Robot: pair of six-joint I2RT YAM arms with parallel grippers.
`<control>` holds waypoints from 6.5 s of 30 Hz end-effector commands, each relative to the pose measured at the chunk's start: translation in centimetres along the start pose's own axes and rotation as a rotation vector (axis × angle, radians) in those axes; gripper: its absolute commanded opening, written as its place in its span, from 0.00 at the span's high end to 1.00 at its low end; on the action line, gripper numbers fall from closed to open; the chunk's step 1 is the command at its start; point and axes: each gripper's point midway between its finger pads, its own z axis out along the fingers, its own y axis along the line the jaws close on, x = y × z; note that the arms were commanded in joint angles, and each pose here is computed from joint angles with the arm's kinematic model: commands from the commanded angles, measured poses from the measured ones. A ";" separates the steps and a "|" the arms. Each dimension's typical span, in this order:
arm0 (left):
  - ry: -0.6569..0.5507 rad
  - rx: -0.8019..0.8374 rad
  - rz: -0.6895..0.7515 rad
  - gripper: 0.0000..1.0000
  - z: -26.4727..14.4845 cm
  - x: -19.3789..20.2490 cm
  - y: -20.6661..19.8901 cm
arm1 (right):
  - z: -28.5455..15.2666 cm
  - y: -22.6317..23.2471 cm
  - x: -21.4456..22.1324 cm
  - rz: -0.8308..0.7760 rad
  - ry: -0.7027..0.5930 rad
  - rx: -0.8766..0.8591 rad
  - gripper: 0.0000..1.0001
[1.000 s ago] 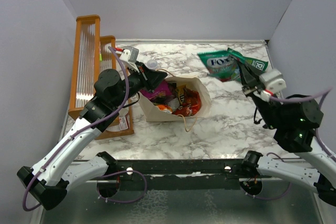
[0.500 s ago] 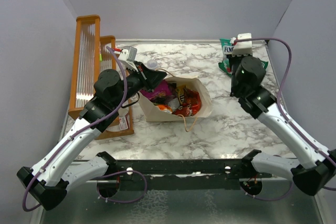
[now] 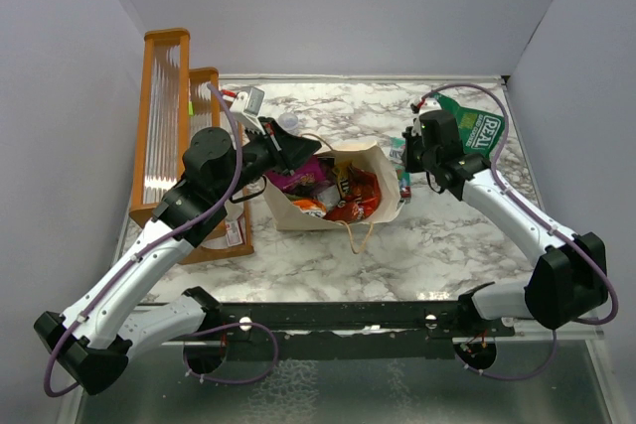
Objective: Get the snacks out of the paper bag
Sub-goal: Place the snack at the center of the board, then take out the snack from the paper bag.
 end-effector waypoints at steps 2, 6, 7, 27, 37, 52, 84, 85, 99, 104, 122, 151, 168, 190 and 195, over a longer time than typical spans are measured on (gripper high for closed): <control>-0.061 0.059 0.095 1.00 -1.5 -1.4 -1.6 | -0.3 5.2 -1.1 0.173 -0.083 -0.344 0.98; -0.037 0.070 0.126 1.00 -1.6 -1.2 -1.9 | 3.1 1.4 0.8 0.294 -0.014 -0.402 0.98; -0.026 0.067 0.121 1.00 -1.5 -0.9 -1.7 | 3.9 0.4 1.3 0.311 0.006 -0.391 0.99; 0.135 0.397 0.135 1.00 -2.7 2.9 -6.2 | 9.8 -13.1 7.0 0.239 0.188 0.034 0.95; 0.158 0.426 0.125 1.00 -3.3 3.4 -6.6 | 8.9 -12.9 6.0 0.255 0.184 0.045 0.70; 0.064 0.501 0.108 1.00 -4.1 1.5 -8.6 | -6.7 -1.5 -5.1 0.009 -0.257 -0.412 0.46; 0.044 0.456 0.100 1.00 -3.3 1.0 -7.9 | -11.2 23.0 1.5 -0.475 -0.377 -0.609 0.40; 0.046 0.458 0.100 1.00 -3.3 1.1 -7.9 | -11.4 23.1 1.2 -0.472 -0.389 -0.615 0.40; 0.056 0.458 0.082 1.00 -3.2 1.5 -7.7 | -16.8 21.9 -0.8 -0.418 -0.559 -0.721 0.31; 0.051 0.468 0.082 1.00 -3.4 1.1 -8.1 | -14.1 21.5 0.4 -0.489 -0.501 -0.641 0.37; 0.050 0.447 0.081 1.00 -3.4 1.1 -7.9 | -5.4 20.8 2.3 -0.452 -0.471 -0.385 0.31; 0.043 0.303 0.079 1.00 -2.9 1.1 -5.5 | -8.4 24.5 1.3 -0.396 -0.514 -0.613 0.99; -0.004 0.138 0.092 1.00 -2.6 0.3 -2.7 | -18.2 22.8 -4.9 -0.299 -0.731 -0.721 0.99; -0.066 -0.138 0.125 1.00 -3.0 -1.4 1.8 | -29.0 21.2 -8.0 -0.477 -0.886 -0.885 0.99; -0.043 -0.086 0.117 1.00 -2.5 -0.8 1.1 | -31.8 19.2 -12.8 -0.361 -1.007 -0.777 0.99</control>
